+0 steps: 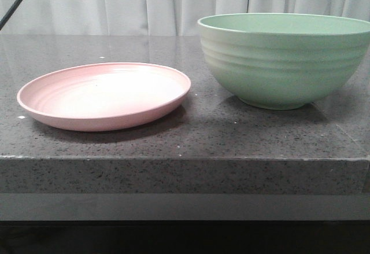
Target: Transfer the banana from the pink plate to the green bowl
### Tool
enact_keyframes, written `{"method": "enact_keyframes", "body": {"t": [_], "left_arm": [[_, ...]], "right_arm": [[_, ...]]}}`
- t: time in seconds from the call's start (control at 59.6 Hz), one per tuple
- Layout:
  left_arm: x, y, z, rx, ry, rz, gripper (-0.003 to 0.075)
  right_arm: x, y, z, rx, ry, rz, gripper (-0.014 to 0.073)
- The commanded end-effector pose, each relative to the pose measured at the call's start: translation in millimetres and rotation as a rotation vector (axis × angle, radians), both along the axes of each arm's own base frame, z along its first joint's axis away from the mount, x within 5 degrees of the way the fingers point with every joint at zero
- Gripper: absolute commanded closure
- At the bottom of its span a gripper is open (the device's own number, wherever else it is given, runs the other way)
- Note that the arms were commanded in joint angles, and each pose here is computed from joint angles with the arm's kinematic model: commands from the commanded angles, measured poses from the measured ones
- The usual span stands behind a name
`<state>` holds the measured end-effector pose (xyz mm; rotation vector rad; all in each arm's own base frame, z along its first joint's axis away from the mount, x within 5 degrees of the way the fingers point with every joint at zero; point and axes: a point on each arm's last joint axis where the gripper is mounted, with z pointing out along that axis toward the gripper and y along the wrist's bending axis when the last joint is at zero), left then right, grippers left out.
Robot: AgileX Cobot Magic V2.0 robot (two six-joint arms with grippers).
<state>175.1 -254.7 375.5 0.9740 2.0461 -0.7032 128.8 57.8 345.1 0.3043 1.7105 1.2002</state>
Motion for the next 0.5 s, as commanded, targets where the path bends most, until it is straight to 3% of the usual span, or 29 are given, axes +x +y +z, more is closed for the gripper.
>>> {"method": "enact_keyframes", "body": {"t": [0.0,0.369,0.487], "left_arm": [[-3.6,1.6,26.4,-0.125,-0.061,0.013,0.0552],[-3.6,1.6,26.4,-0.125,-0.061,0.013,0.0552],[-3.6,1.6,26.4,-0.125,-0.061,0.013,0.0552]], "right_arm": [[11.3,4.7,16.4,0.073,-0.061,0.051,-0.0017],[54.8,23.8,8.1,0.150,0.010,0.263,-0.0010],[56.6,25.0,9.9,0.154,0.007,0.280,0.0111]]}}
